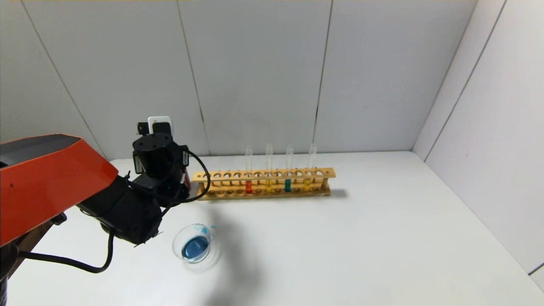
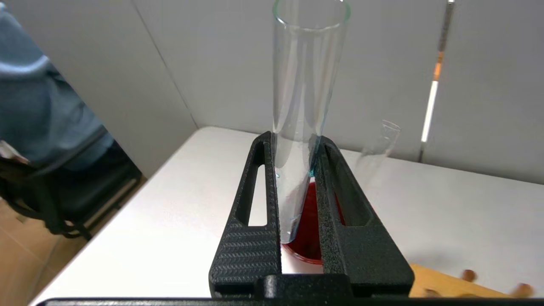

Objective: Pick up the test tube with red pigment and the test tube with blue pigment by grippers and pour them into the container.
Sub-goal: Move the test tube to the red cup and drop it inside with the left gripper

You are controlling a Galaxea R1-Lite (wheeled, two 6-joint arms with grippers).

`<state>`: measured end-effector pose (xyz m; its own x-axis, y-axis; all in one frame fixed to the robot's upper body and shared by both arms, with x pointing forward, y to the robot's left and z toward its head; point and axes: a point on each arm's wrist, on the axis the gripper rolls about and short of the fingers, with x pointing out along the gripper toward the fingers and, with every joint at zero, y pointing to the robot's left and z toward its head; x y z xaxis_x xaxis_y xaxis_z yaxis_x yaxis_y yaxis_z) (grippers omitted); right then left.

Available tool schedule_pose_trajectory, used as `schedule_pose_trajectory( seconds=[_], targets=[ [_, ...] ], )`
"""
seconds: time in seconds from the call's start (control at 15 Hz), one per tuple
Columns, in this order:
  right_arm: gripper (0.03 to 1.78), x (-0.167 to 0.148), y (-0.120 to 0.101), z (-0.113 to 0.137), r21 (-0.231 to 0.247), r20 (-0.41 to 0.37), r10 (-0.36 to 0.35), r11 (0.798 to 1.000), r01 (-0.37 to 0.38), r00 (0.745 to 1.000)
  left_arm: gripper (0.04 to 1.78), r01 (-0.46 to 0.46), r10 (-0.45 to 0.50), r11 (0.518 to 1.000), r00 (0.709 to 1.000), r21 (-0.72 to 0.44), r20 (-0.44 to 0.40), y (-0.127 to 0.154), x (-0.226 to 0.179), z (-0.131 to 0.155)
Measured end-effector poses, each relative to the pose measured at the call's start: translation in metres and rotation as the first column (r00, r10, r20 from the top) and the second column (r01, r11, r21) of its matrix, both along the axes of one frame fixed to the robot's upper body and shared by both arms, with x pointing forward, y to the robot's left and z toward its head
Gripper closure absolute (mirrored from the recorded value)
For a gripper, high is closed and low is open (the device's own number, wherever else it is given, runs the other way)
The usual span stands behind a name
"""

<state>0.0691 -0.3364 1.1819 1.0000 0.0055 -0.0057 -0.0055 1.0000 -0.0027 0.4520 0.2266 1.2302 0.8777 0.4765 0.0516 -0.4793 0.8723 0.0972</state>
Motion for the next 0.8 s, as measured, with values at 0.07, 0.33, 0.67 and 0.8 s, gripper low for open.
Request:
schedule_pose_trajectory(
  seconds=[0.07,0.33,0.67,0.8],
  targets=[
    [0.06,0.0,0.0,0.0,0.0,0.0,0.0,1.0,0.0,1.0,1.52,0.003,-0.003,1.0,1.0,-0.013,-0.002,-0.0007,0.0014,-0.0006],
    [0.06,0.0,0.0,0.0,0.0,0.0,0.0,1.0,0.0,1.0,1.52,0.024,-0.024,1.0,1.0,-0.018,-0.008,-0.0016,0.003,-0.0014],
    [0.06,0.0,0.0,0.0,0.0,0.0,-0.001,1.0,0.001,1.0,1.52,0.023,-0.023,1.0,0.999,-0.012,-0.027,-0.0015,0.0021,-0.0007],
    [0.06,0.0,0.0,0.0,0.0,0.0,-0.001,1.0,0.001,1.0,1.52,0.025,-0.025,0.999,0.999,-0.02,-0.022,-0.0015,-0.0002,-0.0002]
  ],
)
